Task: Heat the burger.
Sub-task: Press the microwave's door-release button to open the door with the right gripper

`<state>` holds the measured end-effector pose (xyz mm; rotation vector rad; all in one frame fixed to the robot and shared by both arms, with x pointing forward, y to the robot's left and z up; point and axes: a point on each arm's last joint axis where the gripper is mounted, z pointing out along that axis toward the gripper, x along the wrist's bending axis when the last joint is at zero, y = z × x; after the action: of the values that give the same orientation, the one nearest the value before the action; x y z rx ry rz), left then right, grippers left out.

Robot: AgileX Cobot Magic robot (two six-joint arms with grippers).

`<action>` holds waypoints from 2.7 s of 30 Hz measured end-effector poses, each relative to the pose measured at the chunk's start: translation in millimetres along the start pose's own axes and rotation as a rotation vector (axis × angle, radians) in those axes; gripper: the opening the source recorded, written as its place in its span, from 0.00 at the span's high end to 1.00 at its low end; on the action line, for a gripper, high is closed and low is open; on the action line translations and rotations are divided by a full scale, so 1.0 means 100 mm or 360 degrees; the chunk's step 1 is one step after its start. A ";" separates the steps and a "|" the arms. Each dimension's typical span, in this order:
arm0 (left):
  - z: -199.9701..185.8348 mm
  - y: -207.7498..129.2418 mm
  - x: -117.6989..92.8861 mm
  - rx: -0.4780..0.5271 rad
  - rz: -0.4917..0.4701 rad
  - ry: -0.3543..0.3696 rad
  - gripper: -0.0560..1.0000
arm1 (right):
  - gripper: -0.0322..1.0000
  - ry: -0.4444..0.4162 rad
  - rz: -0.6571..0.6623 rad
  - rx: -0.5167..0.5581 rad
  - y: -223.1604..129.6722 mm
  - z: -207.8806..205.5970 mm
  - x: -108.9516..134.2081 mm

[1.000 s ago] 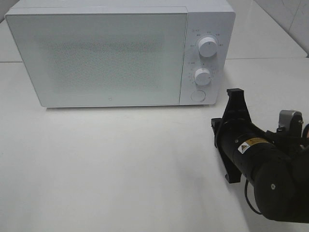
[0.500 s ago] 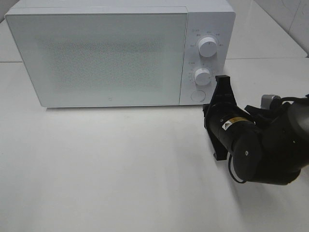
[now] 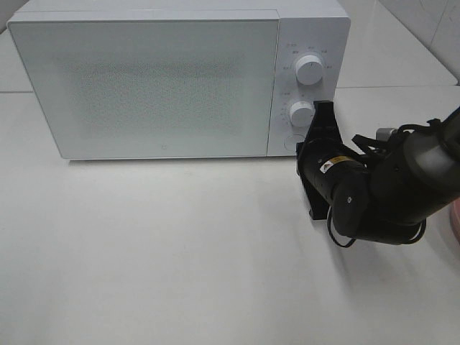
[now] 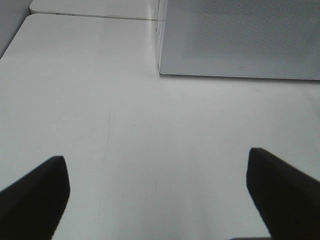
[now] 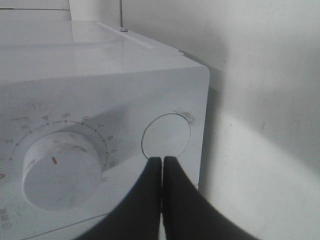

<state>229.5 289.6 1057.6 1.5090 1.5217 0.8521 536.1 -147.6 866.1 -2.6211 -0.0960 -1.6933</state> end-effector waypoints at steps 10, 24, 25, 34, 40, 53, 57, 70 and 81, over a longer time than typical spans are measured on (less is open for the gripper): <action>0.00 0.00 0.00 0.0000 0.0000 0.0000 0.10 | 0.96 -0.0011 0.0024 -0.0005 -0.06 0.17 -0.02; 0.00 0.00 0.00 0.0000 0.0000 0.0000 0.10 | 0.96 -0.0044 0.0059 -0.0048 -0.03 0.30 -0.01; 0.00 0.00 0.00 0.0000 0.0000 0.0000 0.10 | 0.96 -0.0049 0.0062 -0.0048 -0.04 0.32 -0.03; 0.00 0.00 0.00 0.0000 0.0000 0.0000 0.10 | 0.96 -0.0012 0.0060 -0.0072 -0.07 0.40 -0.01; 0.00 0.00 0.00 0.0000 0.0000 0.0000 0.10 | 0.96 -0.0001 0.0076 -0.0090 -0.07 0.42 0.01; 0.00 0.00 0.00 0.0000 0.0000 0.0000 0.10 | 0.96 -0.0010 0.0124 -0.0143 -0.11 0.51 0.05; 0.00 0.00 0.00 0.0000 0.0000 0.0000 0.10 | 0.96 -0.0015 0.0110 -0.0154 -0.12 0.56 0.03; 0.00 0.00 0.00 0.0000 0.0000 0.0000 0.10 | 0.96 -0.0015 0.0111 -0.0163 -0.13 0.57 0.03; 0.00 0.00 0.00 0.0000 0.0000 0.0000 0.10 | 0.96 -0.0015 0.0106 -0.0159 -0.13 0.55 0.04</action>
<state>229.5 289.6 1057.6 1.5090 1.5217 0.8521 586.8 -131.3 847.0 -2.6700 0.0768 -1.7076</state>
